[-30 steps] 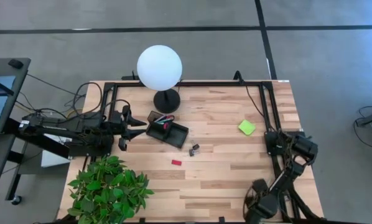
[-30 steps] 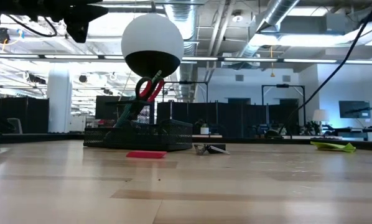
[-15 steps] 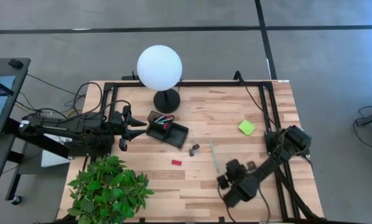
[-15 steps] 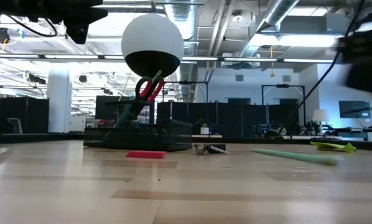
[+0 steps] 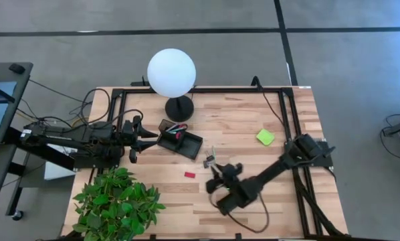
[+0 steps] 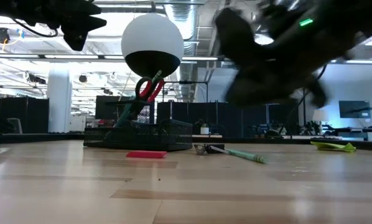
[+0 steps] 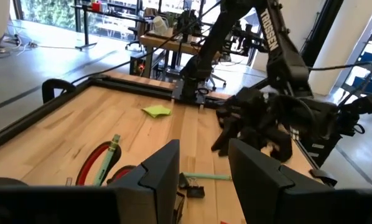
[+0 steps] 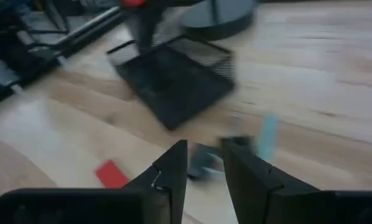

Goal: Pick and place office supplies into organizer
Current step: Put the blue pencil into the black desk organizer

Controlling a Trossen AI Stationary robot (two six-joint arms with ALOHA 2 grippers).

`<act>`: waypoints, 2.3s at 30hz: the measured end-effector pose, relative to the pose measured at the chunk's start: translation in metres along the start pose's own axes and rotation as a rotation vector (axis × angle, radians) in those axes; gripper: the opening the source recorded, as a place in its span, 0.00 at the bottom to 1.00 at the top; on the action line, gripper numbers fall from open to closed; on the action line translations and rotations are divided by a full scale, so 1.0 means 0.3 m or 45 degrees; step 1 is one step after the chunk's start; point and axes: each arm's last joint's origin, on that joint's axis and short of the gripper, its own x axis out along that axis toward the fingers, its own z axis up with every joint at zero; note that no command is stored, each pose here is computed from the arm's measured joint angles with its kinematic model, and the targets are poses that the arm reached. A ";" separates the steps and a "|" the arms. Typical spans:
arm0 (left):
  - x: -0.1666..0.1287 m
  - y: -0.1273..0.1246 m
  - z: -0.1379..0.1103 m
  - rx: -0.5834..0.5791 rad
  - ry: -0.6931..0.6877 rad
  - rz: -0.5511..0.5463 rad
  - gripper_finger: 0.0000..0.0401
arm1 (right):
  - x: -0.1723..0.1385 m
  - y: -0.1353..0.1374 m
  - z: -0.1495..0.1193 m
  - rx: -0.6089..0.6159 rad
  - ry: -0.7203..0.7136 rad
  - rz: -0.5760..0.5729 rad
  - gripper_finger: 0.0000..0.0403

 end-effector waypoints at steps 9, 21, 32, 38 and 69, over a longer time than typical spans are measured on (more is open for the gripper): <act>0.000 0.001 -0.004 0.000 0.016 0.003 0.33 | 0.157 0.069 -0.093 -0.042 0.255 0.093 0.23; -0.001 0.003 -0.015 -0.035 0.059 0.013 0.33 | -0.082 0.107 -0.016 -0.245 0.261 0.069 0.18; -0.001 0.003 -0.014 -0.087 0.055 0.014 0.33 | -0.243 0.148 -0.042 -0.635 0.519 0.280 0.18; -0.001 0.002 -0.014 -0.145 0.060 -0.003 0.33 | -0.159 0.165 0.000 -0.390 0.498 0.194 0.17; -0.001 0.001 -0.020 -0.078 0.084 -0.016 0.33 | -0.148 0.023 -0.065 -0.193 0.106 0.006 0.14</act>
